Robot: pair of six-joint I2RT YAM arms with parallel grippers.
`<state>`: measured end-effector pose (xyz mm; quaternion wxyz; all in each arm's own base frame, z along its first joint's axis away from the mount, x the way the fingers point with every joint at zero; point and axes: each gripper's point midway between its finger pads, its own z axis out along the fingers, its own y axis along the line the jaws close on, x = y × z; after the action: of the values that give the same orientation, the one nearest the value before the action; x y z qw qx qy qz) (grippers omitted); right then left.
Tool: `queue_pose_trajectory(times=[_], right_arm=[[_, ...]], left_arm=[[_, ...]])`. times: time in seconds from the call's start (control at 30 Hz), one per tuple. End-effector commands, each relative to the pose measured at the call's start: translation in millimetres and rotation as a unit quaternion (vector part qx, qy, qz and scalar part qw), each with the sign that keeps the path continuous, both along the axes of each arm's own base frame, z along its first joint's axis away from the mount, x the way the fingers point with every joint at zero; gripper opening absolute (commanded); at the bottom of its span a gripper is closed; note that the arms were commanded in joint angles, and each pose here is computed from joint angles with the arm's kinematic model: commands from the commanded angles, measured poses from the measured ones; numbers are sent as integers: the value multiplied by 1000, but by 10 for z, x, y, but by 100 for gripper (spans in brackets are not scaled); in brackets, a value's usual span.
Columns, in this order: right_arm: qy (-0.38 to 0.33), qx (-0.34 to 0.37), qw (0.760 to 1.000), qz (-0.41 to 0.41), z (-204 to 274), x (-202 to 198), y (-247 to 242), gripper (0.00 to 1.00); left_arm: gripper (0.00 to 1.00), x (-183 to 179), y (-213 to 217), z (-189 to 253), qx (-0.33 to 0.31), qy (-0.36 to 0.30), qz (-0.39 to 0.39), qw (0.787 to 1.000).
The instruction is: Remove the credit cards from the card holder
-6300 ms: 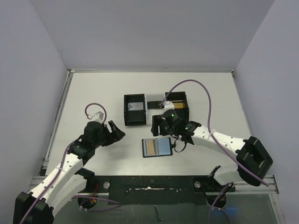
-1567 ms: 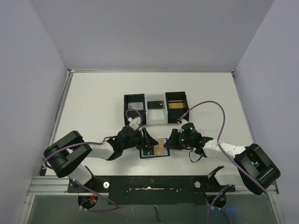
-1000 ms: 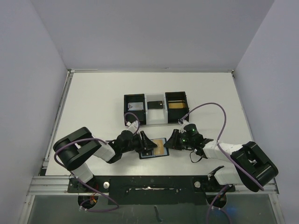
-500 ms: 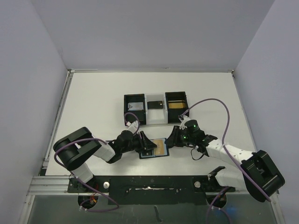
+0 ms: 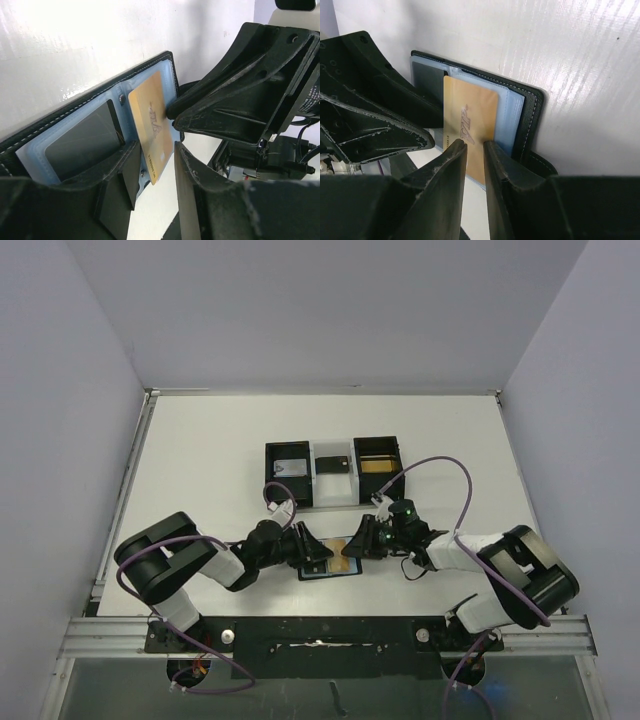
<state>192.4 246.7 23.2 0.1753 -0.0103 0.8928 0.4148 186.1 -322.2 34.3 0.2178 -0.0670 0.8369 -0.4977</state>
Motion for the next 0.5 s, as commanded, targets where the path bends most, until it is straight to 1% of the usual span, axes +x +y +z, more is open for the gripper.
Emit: queue_pose_trajectory(times=[0.0,0.07,0.13,0.27,0.47], right_arm=[[6,-14,1000,-5,-142,-28,-45,24],[9,-20,1000,-6,-170,-38,-66,24],[9,-24,1000,-7,-182,-49,-80,24],[10,-34,999,-12,-205,-62,-121,24],[10,-44,999,-19,-220,-53,-154,24]], left_arm=[[29,29,-60,176,-30,-23,-10,999],[25,25,-57,175,-30,-22,-9,999],[22,32,-60,190,-32,-23,-8,999],[11,45,-63,215,-36,-26,-5,999],[0,52,-63,249,-39,-28,-5,999]])
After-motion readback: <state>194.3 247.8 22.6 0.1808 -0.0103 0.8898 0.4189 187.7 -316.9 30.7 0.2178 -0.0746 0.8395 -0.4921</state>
